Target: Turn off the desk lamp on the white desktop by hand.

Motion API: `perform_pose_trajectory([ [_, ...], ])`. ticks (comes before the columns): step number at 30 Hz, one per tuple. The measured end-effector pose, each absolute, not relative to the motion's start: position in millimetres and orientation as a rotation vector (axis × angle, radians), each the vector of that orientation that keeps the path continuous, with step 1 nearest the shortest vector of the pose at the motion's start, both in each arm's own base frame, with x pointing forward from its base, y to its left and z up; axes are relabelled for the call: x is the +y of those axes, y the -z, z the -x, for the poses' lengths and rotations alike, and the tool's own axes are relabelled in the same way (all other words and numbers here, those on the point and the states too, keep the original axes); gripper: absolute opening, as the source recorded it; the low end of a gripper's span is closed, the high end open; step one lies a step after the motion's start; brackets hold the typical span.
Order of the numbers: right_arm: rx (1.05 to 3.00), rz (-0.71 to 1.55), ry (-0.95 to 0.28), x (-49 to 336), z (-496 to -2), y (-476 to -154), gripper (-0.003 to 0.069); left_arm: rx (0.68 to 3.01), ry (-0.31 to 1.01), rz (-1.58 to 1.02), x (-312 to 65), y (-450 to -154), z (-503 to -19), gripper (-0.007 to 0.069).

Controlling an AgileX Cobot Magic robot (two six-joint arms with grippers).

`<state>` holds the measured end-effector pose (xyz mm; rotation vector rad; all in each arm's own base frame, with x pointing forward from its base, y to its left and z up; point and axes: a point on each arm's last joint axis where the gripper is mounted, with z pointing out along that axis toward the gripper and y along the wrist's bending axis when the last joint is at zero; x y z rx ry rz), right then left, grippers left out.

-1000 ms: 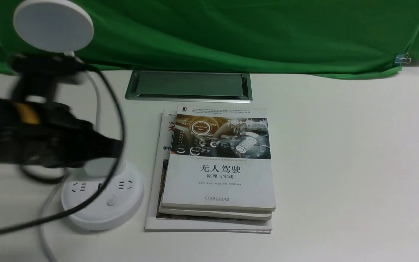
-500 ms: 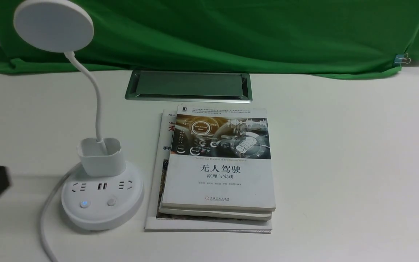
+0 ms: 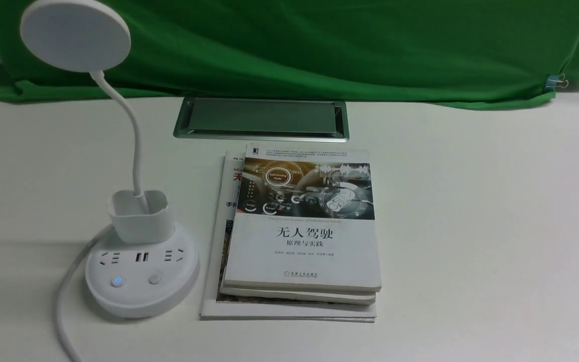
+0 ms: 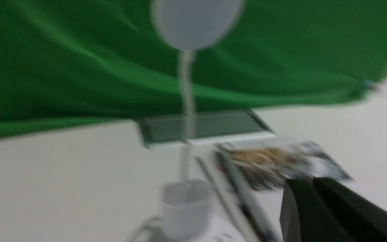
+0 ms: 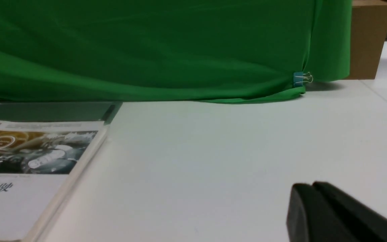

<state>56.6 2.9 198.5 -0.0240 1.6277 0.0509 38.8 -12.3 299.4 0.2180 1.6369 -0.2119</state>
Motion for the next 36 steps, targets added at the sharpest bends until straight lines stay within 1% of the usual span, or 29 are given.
perform_pose_trajectory([
  [1,1.627,0.024,-0.051,2.9,-56.6,-198.5,0.0036,1.590,0.196,-0.189,-10.3,-291.8,-35.3,0.0019],
  [2,1.627,0.024,-0.051,2.9,-56.6,-198.5,0.0036,1.591,0.194,-0.184,-10.1,-289.3,-35.0,0.0019],
  [4,1.626,0.024,-0.051,2.9,-56.6,-198.6,0.0036,1.579,0.152,-0.131,-8.4,-261.1,-39.6,0.0019],
  [5,1.624,0.024,-0.051,2.9,-56.6,-198.7,0.0036,1.587,0.135,-0.124,-8.0,-252.3,-42.2,0.0019],
  [8,1.627,0.024,-0.051,2.9,-56.6,-198.2,0.0036,1.680,0.091,-0.117,-7.2,-214.9,-51.1,0.0019],
  [10,1.624,0.024,-0.051,2.9,-56.6,-198.5,0.0036,1.746,0.082,-0.119,-7.2,-193.7,-53.8,0.0019],
  [11,1.625,0.024,-0.051,2.9,-56.6,-198.5,0.0036,1.765,0.081,-0.120,-7.1,-188.3,-54.0,0.0019],
  [12,1.624,0.024,-0.051,2.9,-56.6,-198.5,0.0036,1.769,0.082,-0.119,-7.2,-185.6,-54.4,0.0019],
  [16,1.621,0.024,-0.051,2.9,-56.6,-198.9,0.0036,1.691,0.092,-0.103,-7.2,-192.1,-55.5,0.0019],
  [19,1.619,0.024,-0.051,2.8,-56.6,-199.0,0.0036,1.678,0.095,-0.099,-7.2,-193.3,-55.7,0.0019],
  [30,1.618,0.024,-0.051,2.8,-56.6,-199.1,0.0036,1.676,0.097,-0.097,-7.2,-193.5,-55.7,0.0019],
  [36,1.618,0.024,-0.051,2.8,-56.6,-199.1,0.0036,1.720,0.098,-0.101,-7.4,-189.5,-55.2,0.0019],
])
